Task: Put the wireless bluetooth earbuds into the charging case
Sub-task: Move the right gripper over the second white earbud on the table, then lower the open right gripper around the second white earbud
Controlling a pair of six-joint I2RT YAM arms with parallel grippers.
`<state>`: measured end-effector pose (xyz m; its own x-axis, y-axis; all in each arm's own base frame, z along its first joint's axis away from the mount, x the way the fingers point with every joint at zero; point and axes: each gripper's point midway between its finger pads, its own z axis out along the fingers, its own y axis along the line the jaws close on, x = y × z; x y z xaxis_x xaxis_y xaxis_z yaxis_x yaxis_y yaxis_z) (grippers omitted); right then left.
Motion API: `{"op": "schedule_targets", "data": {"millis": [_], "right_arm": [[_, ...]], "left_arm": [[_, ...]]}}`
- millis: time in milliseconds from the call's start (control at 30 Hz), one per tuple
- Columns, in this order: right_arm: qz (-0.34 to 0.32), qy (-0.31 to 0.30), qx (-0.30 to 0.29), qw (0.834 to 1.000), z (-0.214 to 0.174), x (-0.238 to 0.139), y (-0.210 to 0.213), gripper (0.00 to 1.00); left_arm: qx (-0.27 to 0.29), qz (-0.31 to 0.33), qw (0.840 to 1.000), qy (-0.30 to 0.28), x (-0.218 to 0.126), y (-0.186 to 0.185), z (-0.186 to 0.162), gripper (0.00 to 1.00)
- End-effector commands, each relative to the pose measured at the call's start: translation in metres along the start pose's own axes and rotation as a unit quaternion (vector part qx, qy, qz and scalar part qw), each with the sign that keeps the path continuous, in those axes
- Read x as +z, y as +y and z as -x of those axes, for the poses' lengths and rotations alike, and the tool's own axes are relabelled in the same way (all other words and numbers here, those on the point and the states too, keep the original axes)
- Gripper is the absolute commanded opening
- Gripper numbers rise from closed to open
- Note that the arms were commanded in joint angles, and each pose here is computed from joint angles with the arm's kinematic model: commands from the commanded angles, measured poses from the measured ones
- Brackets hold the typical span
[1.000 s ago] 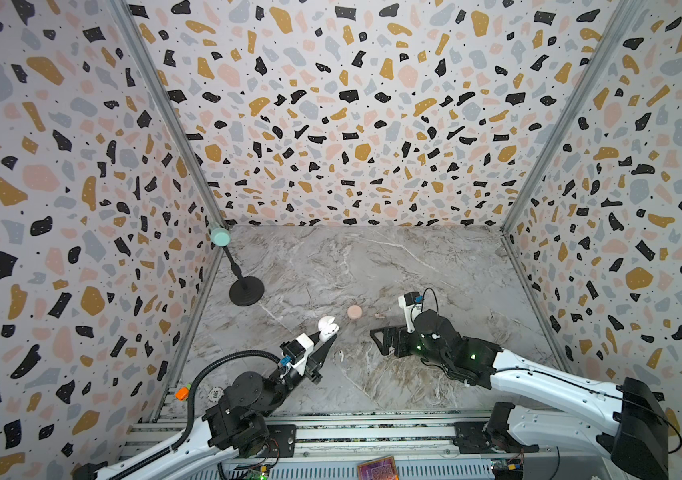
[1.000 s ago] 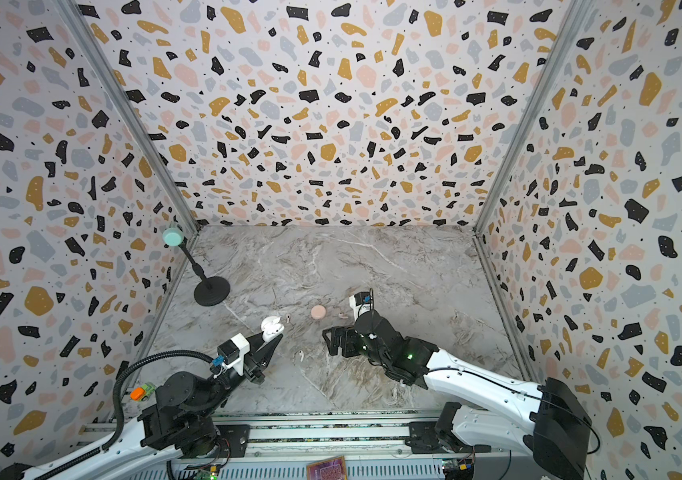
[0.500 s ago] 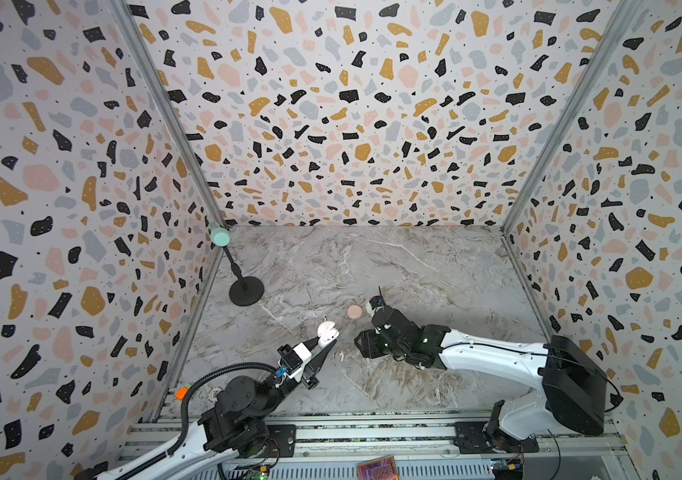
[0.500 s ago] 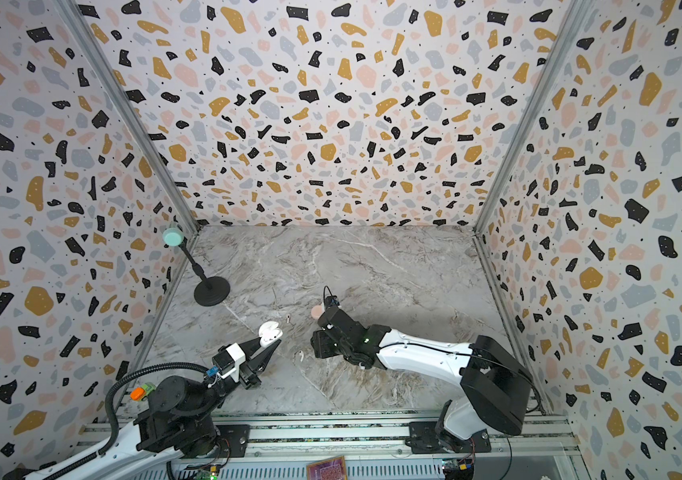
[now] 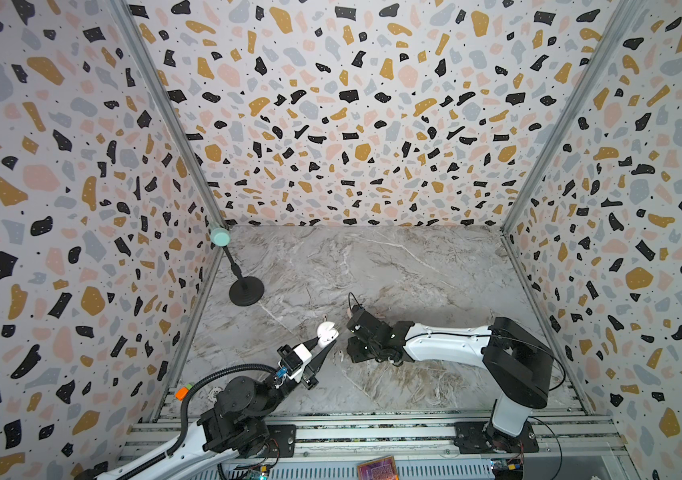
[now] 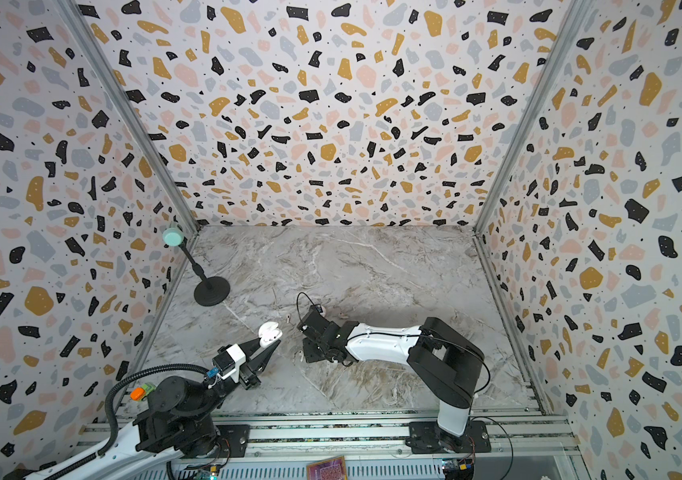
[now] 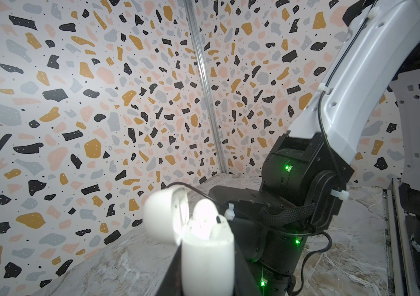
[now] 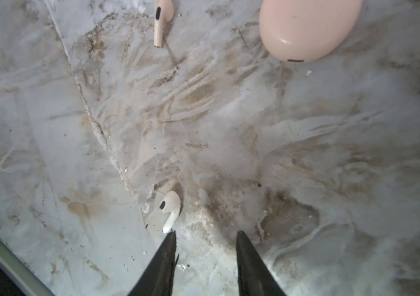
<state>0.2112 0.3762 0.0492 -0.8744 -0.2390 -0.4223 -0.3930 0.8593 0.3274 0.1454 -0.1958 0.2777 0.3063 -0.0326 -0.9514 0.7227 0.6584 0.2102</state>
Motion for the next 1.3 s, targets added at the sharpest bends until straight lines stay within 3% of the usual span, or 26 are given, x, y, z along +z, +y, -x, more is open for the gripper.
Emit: {"op": "schedule_targets", "data": {"millis": [0, 1267], "right_arm": [[-0.007, 0.001, 0.006, 1.0, 0.006, -0.003, 0.006, 0.38], [-0.029, 0.024, -0.014, 0.999, 0.002, 0.022, 0.021, 0.33]], "left_arm": [[-0.001, 0.001, 1.0, -0.023, -0.001, 0.001, 0.009, 0.0], [-0.004, -0.003, 1.0, -0.03, -0.003, 0.0, 0.012, 0.0]]}}
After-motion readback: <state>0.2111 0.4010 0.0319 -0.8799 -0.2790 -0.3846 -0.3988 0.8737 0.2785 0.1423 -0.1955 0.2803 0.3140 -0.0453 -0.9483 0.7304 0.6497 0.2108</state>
